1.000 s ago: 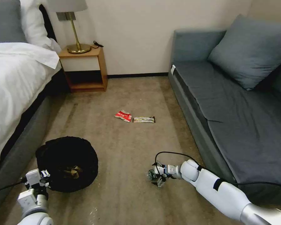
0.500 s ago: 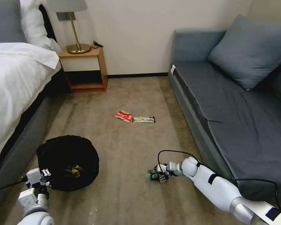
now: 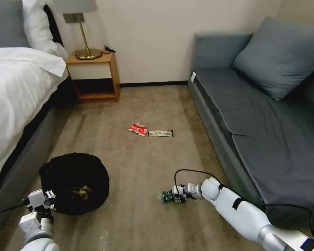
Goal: Pick up the trash bin, then pick up the garbage on the floor and place it into the trash bin.
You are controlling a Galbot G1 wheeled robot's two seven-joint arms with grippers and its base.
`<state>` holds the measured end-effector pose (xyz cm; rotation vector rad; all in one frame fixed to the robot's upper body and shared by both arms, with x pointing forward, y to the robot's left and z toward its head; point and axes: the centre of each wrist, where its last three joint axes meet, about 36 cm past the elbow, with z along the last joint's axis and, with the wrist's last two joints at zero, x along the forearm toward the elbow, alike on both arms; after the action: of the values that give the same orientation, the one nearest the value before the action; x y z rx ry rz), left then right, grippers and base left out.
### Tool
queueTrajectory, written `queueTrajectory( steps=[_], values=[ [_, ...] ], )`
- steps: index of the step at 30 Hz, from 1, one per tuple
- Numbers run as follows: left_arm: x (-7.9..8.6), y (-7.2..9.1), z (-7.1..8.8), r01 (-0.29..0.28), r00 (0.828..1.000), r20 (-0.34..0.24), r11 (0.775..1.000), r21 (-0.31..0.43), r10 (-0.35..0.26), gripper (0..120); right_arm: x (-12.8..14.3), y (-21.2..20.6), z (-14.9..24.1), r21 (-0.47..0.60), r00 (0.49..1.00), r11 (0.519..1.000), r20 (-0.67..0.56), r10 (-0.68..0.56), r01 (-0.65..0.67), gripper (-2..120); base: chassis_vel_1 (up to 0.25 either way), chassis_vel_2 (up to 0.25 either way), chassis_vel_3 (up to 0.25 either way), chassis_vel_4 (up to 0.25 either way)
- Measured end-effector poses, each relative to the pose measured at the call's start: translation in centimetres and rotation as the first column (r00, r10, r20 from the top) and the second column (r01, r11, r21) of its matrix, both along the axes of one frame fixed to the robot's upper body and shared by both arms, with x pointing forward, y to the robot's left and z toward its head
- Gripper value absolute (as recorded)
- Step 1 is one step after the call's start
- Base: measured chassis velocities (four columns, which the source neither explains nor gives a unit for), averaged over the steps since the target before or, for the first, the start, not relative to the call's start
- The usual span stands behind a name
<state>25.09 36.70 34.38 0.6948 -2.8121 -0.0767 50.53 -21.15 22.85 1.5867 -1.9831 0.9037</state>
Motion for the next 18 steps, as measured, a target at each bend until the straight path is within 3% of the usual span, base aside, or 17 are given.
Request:
queueTrajectory(
  steps=[7,9,10,13,14,18],
  values=[
    [-0.1,-0.1,0.1,0.004,1.0,0.003,1.0,-0.001,-0.004,4,-0.3,3.2,3.8,0.161,0.999,0.987,0.045,-0.023,0.016,30,0.0,0.0,0.0,0.0],
    [-0.1,-0.2,0.3,0.009,1.0,0.009,1.0,-0.001,-0.009,4,-1.2,6.6,5.9,0.3,0.994,0.952,0.071,-0.085,0.06,30,0.0,0.0,0.0,0.0],
    [-0.1,-0.2,0.3,0.009,1.0,0.009,1.0,-0.001,-0.009,4,-1.2,6.6,5.9,0.3,0.994,0.952,0.071,-0.085,0.06,30,0.0,0.0,0.0,0.0],
    [-0.1,-0.5,0.4,0.013,1.0,0.013,1.0,-0.004,-0.013,4,-2.9,11.1,7.9,0.473,0.987,0.873,0.032,-0.158,0.124,30,0.0,0.0,0.0,0.0],
    [-0.1,-0.5,0.4,0.013,1.0,0.013,1.0,-0.004,-0.013,4,-2.9,11.1,7.9,0.473,0.987,0.873,0.032,-0.158,0.124,30,0.0,0.0,0.0,0.0],
    [-0.1,-1.1,0.5,0.023,1.0,0.017,1.0,-0.004,-0.023,4,-5.7,17.5,11.5,0.633,0.985,0.755,-0.079,-0.156,0.17,30,0.0,0.0,0.0,0.0]
  ],
)
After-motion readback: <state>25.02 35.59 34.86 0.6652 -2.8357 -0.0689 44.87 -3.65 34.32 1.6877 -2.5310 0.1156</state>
